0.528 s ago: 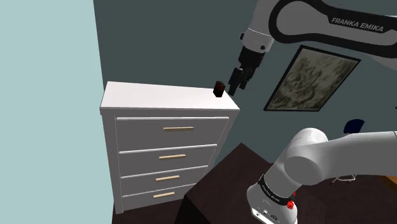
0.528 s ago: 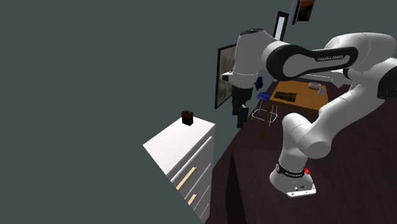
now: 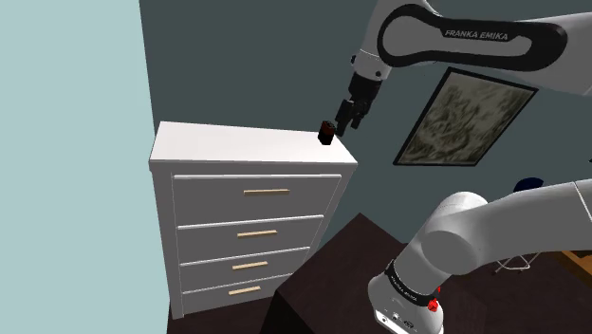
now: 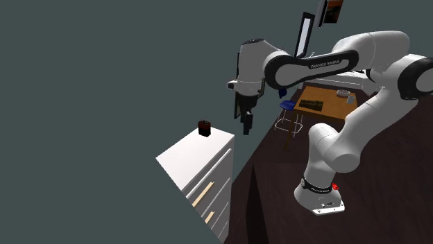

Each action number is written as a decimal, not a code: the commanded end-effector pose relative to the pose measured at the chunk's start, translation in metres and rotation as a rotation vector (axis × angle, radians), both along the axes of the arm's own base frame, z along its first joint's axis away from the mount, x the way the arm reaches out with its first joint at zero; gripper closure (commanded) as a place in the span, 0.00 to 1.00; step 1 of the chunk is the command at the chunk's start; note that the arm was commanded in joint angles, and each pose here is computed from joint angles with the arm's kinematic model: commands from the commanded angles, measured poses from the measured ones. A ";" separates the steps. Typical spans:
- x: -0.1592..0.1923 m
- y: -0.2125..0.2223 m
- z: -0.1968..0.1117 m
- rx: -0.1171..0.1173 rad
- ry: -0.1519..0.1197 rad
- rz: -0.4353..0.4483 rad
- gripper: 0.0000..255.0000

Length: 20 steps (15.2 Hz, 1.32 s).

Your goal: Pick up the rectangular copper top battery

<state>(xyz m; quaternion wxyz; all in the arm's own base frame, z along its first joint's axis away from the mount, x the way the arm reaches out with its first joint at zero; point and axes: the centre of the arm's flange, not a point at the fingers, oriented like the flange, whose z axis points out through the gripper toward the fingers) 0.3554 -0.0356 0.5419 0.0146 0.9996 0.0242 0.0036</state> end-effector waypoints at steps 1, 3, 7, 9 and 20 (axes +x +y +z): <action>0.013 -0.019 -0.007 0.000 0.002 -0.004 0.00; 0.028 -0.039 -0.014 0.001 0.003 -0.008 0.00; 0.057 -0.080 -0.030 0.003 0.007 -0.016 0.00; 0.072 -0.101 -0.038 0.004 0.009 -0.020 0.00; 0.151 -0.216 -0.082 0.008 0.019 -0.043 0.00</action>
